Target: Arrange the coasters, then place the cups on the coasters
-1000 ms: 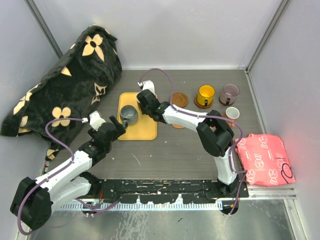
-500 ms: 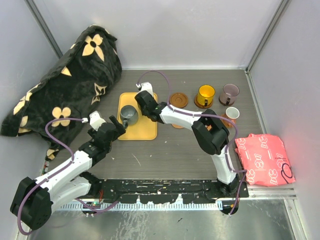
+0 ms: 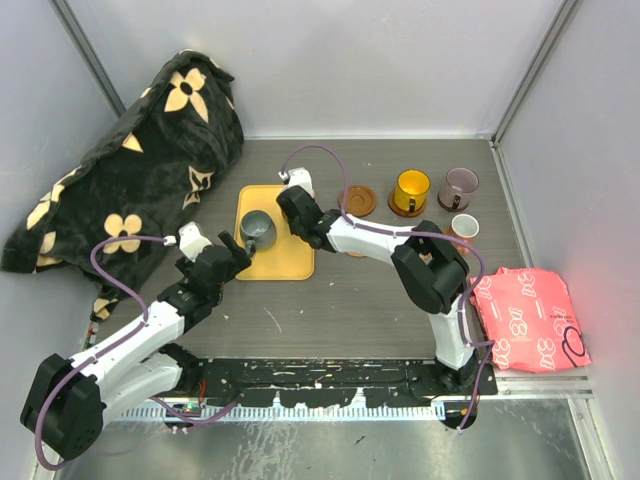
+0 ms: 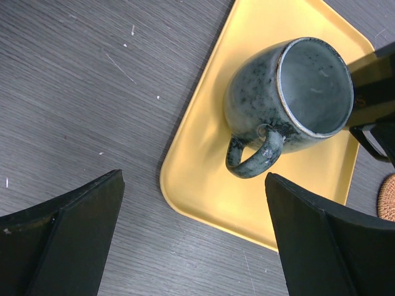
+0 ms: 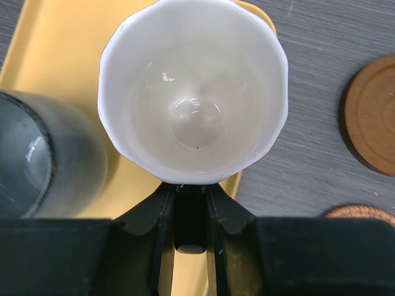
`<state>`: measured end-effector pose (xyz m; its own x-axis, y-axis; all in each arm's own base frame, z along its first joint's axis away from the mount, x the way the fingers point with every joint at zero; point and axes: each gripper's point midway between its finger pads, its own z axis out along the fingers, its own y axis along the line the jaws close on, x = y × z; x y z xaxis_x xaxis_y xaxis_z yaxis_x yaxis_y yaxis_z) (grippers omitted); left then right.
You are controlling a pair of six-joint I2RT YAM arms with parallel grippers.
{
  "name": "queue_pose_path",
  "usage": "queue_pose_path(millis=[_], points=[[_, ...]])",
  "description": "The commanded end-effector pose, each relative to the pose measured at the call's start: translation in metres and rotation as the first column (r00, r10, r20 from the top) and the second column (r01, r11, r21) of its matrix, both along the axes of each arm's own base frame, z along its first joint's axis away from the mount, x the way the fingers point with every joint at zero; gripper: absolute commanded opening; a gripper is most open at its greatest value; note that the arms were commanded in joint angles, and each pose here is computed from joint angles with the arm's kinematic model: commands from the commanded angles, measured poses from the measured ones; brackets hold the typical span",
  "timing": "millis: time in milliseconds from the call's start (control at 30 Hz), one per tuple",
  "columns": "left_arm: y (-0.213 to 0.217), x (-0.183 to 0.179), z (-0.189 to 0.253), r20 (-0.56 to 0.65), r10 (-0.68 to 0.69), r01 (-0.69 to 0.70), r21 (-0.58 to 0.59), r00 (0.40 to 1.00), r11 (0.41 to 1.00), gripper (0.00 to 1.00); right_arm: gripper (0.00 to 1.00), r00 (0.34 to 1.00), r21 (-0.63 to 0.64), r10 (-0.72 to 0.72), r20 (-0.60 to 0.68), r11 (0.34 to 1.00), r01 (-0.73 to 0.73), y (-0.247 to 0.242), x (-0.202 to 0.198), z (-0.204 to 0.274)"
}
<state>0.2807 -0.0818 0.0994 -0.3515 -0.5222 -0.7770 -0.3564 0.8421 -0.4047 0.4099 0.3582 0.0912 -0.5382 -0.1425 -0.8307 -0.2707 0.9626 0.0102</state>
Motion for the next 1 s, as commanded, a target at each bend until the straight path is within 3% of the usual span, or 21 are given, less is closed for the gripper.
queue_pose_path(millis=[0,433,967], points=[[-0.004,0.011,0.019,0.059,0.017,-0.015,-0.037,0.998,0.999,0.98,0.01,0.984,0.097,-0.059,0.167,0.994,0.043,-0.014,0.009,0.083],[-0.003,0.011,0.019,0.059,0.018,-0.016,-0.035,0.998,0.999,0.98,0.01,0.964,0.130,-0.133,0.231,0.986,0.104,-0.058,0.005,0.111],[-0.004,0.012,0.018,0.057,0.017,-0.015,-0.035,0.998,0.999,0.98,0.01,0.943,0.208,-0.266,0.202,0.952,0.224,-0.142,0.039,0.102]])
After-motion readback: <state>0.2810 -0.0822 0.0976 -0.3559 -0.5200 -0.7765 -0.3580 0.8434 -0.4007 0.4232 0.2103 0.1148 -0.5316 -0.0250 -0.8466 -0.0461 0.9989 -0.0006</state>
